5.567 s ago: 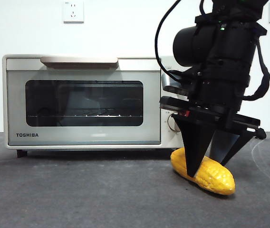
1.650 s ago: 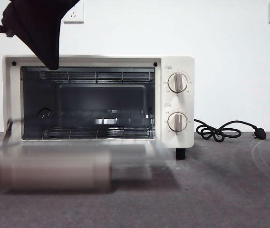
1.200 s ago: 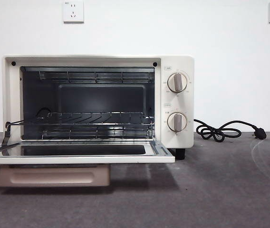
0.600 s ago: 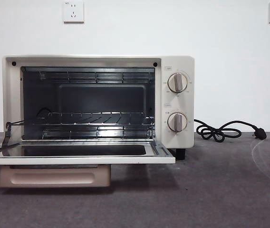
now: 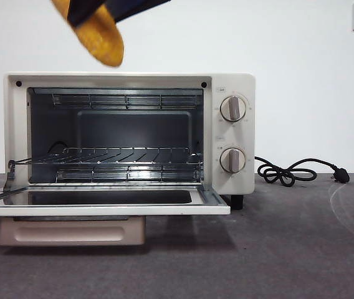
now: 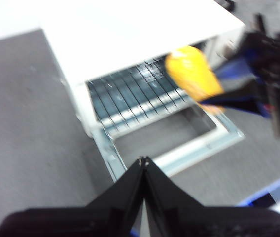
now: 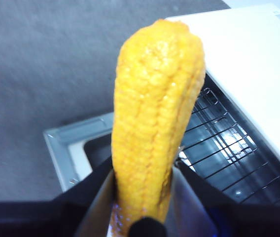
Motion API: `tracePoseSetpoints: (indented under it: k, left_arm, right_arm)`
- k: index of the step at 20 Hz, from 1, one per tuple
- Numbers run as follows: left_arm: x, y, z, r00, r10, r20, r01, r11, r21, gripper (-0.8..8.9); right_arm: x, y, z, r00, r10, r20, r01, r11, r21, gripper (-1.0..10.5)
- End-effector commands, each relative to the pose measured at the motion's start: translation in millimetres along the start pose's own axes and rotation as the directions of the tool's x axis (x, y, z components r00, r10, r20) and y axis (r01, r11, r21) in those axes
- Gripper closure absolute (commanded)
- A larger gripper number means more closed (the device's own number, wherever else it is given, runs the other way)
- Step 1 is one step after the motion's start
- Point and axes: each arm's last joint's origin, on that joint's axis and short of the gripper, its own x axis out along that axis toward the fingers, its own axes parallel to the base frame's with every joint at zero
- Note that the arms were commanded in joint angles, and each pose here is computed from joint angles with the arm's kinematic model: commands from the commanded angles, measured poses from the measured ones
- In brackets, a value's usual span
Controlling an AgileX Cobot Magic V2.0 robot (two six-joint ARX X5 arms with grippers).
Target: Take the corn from the table,put the corn in the oven
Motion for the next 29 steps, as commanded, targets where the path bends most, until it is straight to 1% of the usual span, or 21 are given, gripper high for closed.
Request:
tracePoseSetpoints:
  k: [1, 6, 9, 11, 13, 14, 16, 19, 22, 25, 27, 29]
  left_arm:
    - [9, 0, -17, 0.999, -0.029, -0.044, 0.029, 1.0, 0.002, 8.22]
    - [23, 0, -42, 0.995, -0.026, -0.095, 0.028, 1.0, 0.015, 8.22]
    - [25, 0, -50, 0.991, -0.08, -0.109, 0.084, 0.996, 0.028, 8.22]
    - [22, 0, -52, 0.989, -0.112, -0.098, 0.116, 0.992, 0.04, 8.22]
    - [20, 0, -53, 0.989, -0.115, -0.09, 0.119, 0.992, 0.04, 8.22]
    - [20, 0, -53, 0.99, -0.113, -0.088, 0.117, 0.992, 0.04, 8.22]
    - [20, 0, -54, 0.99, -0.114, -0.087, 0.117, 0.992, 0.04, 8.22]
    - [20, 0, -53, 0.99, -0.114, -0.087, 0.117, 0.992, 0.04, 8.22]
    - [20, 0, -54, 0.99, -0.114, -0.087, 0.117, 0.992, 0.04, 8.22]
    - [20, 0, -54, 0.99, -0.113, -0.087, 0.117, 0.992, 0.041, 8.22]
    - [20, 0, -54, 0.99, -0.113, -0.087, 0.117, 0.992, 0.041, 8.22]
    - [20, 0, -53, 0.99, -0.113, -0.086, 0.117, 0.992, 0.041, 8.22]
  right_arm:
    - [12, 2, 2, 1.0, -0.015, -0.02, 0.012, 0.993, -0.121, 9.6]
    - [35, 3, 2, 0.994, -0.06, -0.094, 0.04, 0.977, -0.207, 9.6]
    - [50, 4, 0, 0.983, -0.103, -0.154, 0.056, 0.958, -0.282, 9.6]
    - [64, 6, -4, 0.971, -0.131, -0.199, 0.061, 0.943, -0.328, 9.6]
    - [79, 7, -10, 0.942, -0.224, -0.25, 0.114, 0.914, -0.39, 9.6]
    - [87, 6, -13, 0.921, -0.28, -0.271, 0.149, 0.895, -0.42, 9.6]
    - [101, 8, -19, 0.897, -0.334, -0.291, 0.175, 0.871, -0.459, 9.6]
    - [118, 10, -26, 0.871, -0.401, -0.284, 0.224, 0.838, -0.497, 9.6]
    - [132, 11, -30, 0.845, -0.469, -0.257, 0.269, 0.788, -0.554, 9.6]
    - [139, 12, -34, 0.844, -0.471, -0.256, 0.254, 0.772, -0.583, 9.6]
    - [143, 11, -37, 0.842, -0.473, -0.257, 0.257, 0.773, -0.58, 9.4]
    - [144, 9, -37, 0.842, -0.475, -0.255, 0.262, 0.774, -0.576, 8.7]
